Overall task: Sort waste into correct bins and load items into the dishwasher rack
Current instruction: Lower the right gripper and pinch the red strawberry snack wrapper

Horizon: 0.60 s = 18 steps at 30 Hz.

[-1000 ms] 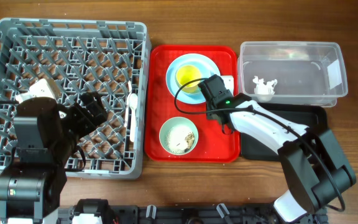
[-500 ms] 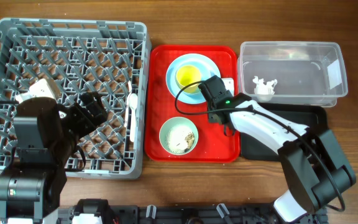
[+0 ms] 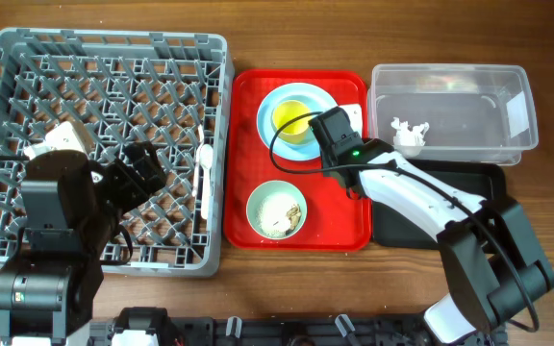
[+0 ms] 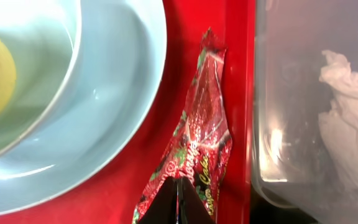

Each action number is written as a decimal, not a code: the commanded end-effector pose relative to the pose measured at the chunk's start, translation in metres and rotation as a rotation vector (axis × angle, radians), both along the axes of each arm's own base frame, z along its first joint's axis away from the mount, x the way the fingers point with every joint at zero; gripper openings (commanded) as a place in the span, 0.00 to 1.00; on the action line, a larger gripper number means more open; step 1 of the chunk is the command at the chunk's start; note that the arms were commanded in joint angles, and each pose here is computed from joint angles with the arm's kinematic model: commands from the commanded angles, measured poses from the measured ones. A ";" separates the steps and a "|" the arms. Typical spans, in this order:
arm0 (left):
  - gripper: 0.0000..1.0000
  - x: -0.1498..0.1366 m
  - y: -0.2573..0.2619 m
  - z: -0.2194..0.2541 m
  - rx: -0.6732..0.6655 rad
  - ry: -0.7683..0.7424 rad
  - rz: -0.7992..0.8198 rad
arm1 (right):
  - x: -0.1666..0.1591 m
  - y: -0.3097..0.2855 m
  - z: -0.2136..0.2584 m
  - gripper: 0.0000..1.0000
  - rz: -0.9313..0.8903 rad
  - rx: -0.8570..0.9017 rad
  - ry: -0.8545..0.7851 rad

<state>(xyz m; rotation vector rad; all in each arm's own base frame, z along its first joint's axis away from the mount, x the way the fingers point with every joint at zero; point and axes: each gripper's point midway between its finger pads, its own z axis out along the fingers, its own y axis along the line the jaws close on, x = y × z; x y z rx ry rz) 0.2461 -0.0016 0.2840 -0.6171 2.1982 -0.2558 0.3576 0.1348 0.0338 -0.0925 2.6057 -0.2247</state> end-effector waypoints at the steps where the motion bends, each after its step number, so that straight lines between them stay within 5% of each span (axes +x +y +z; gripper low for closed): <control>1: 1.00 0.000 0.001 0.006 -0.011 -0.018 0.010 | -0.010 -0.011 -0.022 0.04 -0.032 -0.041 0.044; 18: 1.00 0.000 0.001 0.006 -0.011 -0.018 0.010 | -0.033 0.009 -0.037 0.04 0.014 0.083 0.179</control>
